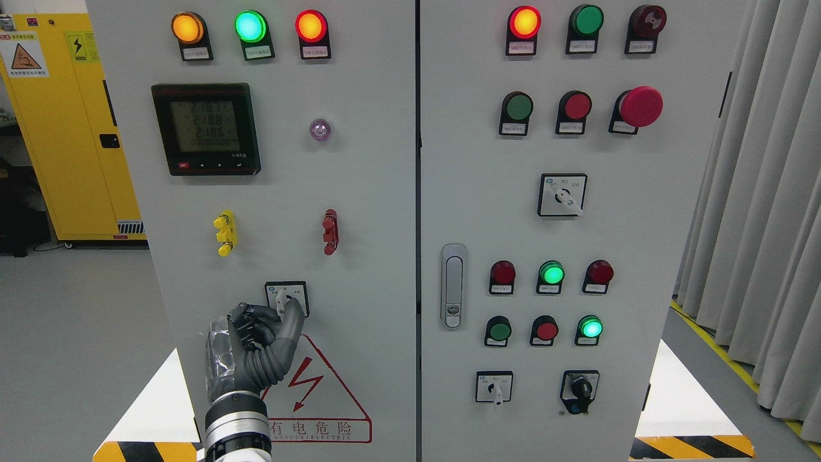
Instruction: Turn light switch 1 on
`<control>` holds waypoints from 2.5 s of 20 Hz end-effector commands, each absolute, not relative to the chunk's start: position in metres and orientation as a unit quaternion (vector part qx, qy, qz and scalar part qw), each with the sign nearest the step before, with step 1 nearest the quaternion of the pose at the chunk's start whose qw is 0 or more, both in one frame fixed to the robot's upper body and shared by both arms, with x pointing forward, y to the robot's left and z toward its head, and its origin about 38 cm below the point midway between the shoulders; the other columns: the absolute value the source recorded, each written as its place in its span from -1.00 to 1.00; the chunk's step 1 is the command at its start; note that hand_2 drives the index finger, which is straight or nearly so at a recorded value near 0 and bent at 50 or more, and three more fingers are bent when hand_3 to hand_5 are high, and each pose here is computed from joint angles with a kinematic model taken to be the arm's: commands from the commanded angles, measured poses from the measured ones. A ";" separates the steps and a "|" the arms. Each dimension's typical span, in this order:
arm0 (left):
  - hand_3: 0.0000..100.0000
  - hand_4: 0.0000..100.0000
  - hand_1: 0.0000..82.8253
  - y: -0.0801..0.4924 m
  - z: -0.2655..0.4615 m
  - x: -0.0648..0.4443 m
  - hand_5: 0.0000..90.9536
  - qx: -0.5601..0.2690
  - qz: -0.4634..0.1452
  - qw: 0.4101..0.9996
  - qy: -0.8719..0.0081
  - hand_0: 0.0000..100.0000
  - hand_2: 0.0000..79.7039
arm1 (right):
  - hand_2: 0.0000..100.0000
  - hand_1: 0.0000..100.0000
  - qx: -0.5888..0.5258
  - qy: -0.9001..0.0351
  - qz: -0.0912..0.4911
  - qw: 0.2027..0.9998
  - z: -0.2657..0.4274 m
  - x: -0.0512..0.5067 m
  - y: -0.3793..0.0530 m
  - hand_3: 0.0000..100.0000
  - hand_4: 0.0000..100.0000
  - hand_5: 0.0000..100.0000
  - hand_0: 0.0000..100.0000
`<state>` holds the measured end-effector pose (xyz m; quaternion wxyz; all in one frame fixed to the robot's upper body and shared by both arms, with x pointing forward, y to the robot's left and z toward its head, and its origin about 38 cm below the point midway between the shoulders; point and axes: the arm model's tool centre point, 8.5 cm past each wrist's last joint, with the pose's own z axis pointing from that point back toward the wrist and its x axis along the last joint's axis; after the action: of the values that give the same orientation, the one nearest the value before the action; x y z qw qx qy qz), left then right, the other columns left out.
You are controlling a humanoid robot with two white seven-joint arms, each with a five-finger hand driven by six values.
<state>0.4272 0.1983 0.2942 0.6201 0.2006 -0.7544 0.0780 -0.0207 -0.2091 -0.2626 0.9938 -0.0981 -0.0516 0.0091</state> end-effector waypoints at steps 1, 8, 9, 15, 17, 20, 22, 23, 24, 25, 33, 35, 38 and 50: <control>0.95 0.85 0.52 0.197 0.293 0.429 0.91 0.200 0.076 0.622 -0.753 0.00 0.63 | -0.92 0.00 -0.098 -0.049 -0.005 0.994 -0.263 -0.021 -0.209 -1.00 -1.00 -1.00 -1.00; 0.95 0.85 0.51 0.197 0.292 0.430 0.91 0.200 0.075 0.623 -0.752 0.12 0.64 | -0.92 0.00 -0.098 -0.049 -0.005 0.994 -0.263 -0.021 -0.209 -1.00 -1.00 -1.00 -1.00; 0.95 0.84 0.50 0.197 0.292 0.430 0.91 0.200 0.075 0.623 -0.752 0.12 0.64 | -0.92 0.00 -0.099 -0.049 -0.005 0.994 -0.263 -0.021 -0.209 -1.00 -1.00 -1.00 -1.00; 0.95 0.84 0.46 0.197 0.293 0.430 0.90 0.199 0.075 0.623 -0.753 0.16 0.64 | -0.92 0.00 -0.098 -0.049 -0.005 0.994 -0.263 -0.021 -0.209 -1.00 -1.00 -1.00 -1.00; 0.95 0.84 0.45 0.196 0.292 0.430 0.90 0.199 0.074 0.623 -0.753 0.17 0.64 | -0.92 0.00 -0.099 -0.049 -0.005 0.994 -0.263 -0.021 -0.209 -1.00 -1.00 -1.00 -1.00; 0.95 0.84 0.44 0.196 0.293 0.430 0.90 0.199 0.074 0.623 -0.753 0.18 0.64 | -0.92 0.00 -0.099 -0.049 -0.005 0.994 -0.263 -0.021 -0.209 -1.00 -1.00 -1.00 -1.00; 0.95 0.84 0.43 0.195 0.292 0.430 0.90 0.199 0.073 0.623 -0.753 0.19 0.65 | -0.92 0.00 -0.099 -0.049 -0.005 0.994 -0.263 -0.021 -0.209 -1.00 -1.00 -1.00 -1.00; 0.95 0.84 0.42 0.195 0.292 0.430 0.90 0.199 0.073 0.623 -0.753 0.19 0.65 | -0.92 0.00 -0.099 -0.049 -0.005 0.994 -0.263 -0.021 -0.209 -1.00 -1.00 -1.00 -1.00; 0.95 0.84 0.41 0.196 0.293 0.430 0.91 0.199 0.074 0.623 -0.753 0.21 0.65 | -0.92 0.00 -0.098 -0.049 -0.005 0.994 -0.263 -0.021 -0.209 -1.00 -1.00 -1.00 -1.00; 0.95 0.84 0.40 0.196 0.293 0.430 0.91 0.199 0.074 0.623 -0.753 0.21 0.65 | -0.92 0.00 -0.098 -0.049 -0.005 0.994 -0.263 -0.021 -0.209 -1.00 -1.00 -1.00 -1.00; 0.95 0.84 0.37 0.194 0.292 0.430 0.91 0.197 0.073 0.623 -0.753 0.33 0.66 | -0.92 0.00 -0.098 -0.049 -0.005 0.994 -0.263 -0.021 -0.209 -1.00 -1.00 -1.00 -1.00; 0.95 0.84 0.36 0.193 0.292 0.430 0.91 0.197 0.072 0.623 -0.753 0.35 0.66 | -0.92 0.00 -0.098 -0.049 -0.005 0.994 -0.263 -0.021 -0.209 -1.00 -1.00 -1.00 -1.00; 0.95 0.84 0.34 0.194 0.292 0.430 0.91 0.197 0.072 0.624 -0.753 0.37 0.66 | -0.92 0.00 -0.099 -0.049 -0.005 0.994 -0.263 -0.021 -0.209 -1.00 -1.00 -1.00 -1.00; 0.95 0.84 0.31 0.194 0.292 0.430 0.91 0.198 0.072 0.624 -0.753 0.19 0.66 | -0.92 0.00 -0.099 -0.049 -0.005 0.994 -0.263 -0.021 -0.209 -1.00 -1.00 -1.00 -1.00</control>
<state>0.4298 0.1934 0.2925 0.6221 0.1958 -0.7547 0.0717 -0.0207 -0.2091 -0.2626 0.9938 -0.0981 -0.0516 0.0091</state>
